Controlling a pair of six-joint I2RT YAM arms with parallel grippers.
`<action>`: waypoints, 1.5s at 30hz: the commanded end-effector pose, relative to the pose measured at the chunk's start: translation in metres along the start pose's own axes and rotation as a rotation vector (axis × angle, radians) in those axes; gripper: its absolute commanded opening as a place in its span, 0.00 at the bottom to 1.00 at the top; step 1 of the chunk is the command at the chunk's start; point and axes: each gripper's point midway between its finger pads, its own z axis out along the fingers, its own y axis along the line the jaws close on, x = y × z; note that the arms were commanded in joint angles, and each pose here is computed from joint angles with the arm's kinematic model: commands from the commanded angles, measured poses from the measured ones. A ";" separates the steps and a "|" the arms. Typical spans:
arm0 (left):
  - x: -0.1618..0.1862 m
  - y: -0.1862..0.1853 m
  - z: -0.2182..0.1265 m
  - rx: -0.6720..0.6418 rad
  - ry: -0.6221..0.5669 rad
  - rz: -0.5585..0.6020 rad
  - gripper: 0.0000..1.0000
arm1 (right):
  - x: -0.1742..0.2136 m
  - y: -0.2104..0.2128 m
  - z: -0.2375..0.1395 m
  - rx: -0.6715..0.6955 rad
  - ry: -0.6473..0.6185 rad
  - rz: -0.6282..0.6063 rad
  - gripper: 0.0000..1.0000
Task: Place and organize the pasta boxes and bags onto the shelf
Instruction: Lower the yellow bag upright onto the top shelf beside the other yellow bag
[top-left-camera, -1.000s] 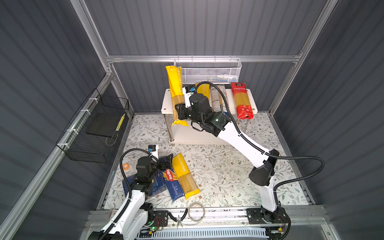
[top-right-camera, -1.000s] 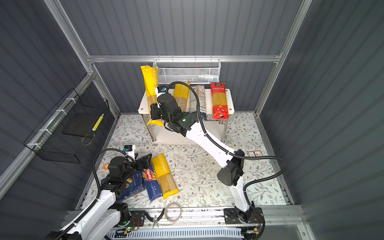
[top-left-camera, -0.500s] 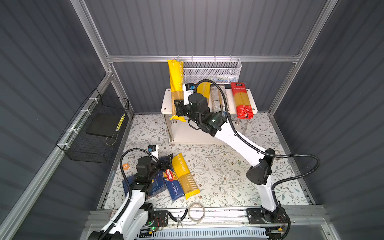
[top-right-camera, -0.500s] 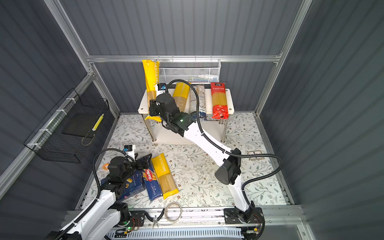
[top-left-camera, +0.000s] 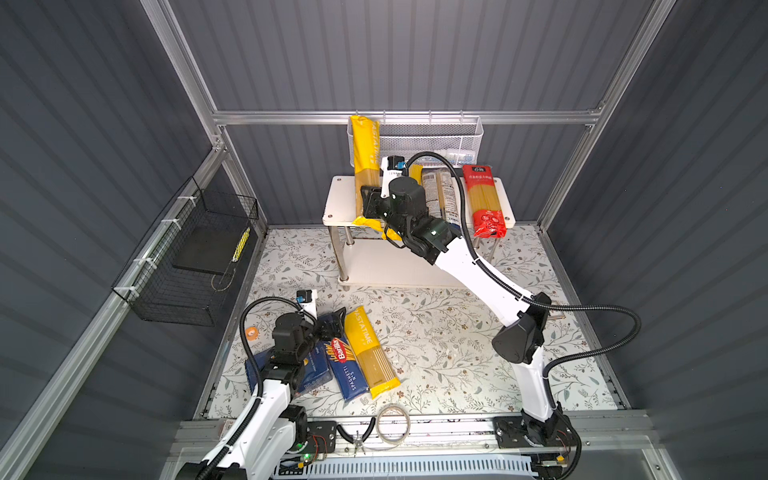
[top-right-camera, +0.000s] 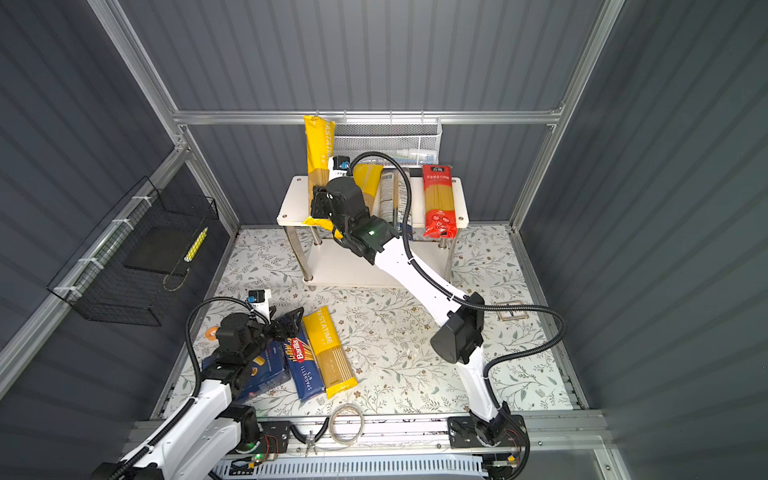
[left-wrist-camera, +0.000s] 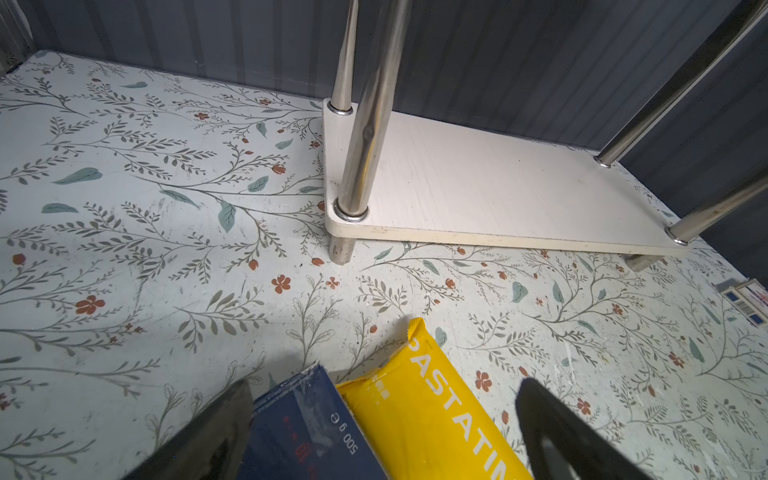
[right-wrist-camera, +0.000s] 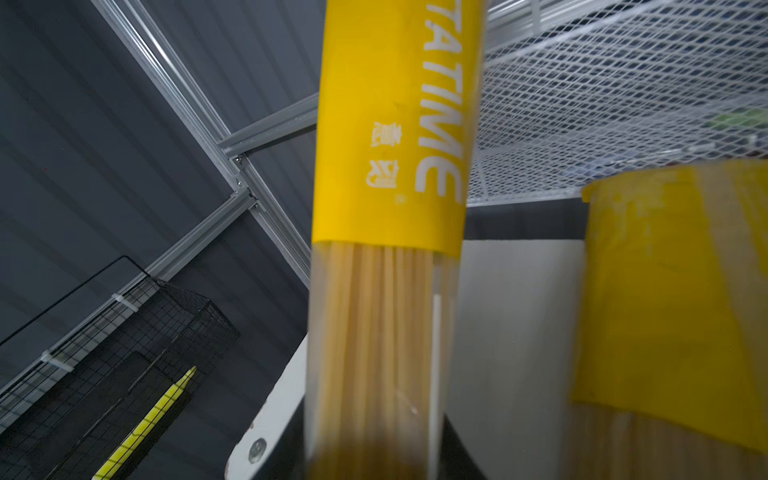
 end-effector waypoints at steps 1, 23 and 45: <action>-0.012 -0.004 0.000 0.009 -0.018 0.015 1.00 | -0.057 0.006 -0.009 -0.028 -0.181 0.042 0.37; -0.012 -0.004 0.000 0.009 -0.016 0.014 1.00 | -0.060 0.031 -0.026 -0.091 -0.150 -0.031 0.56; -0.011 -0.004 0.000 0.009 -0.015 0.014 1.00 | -0.002 0.057 -0.091 -0.113 0.196 -0.238 0.83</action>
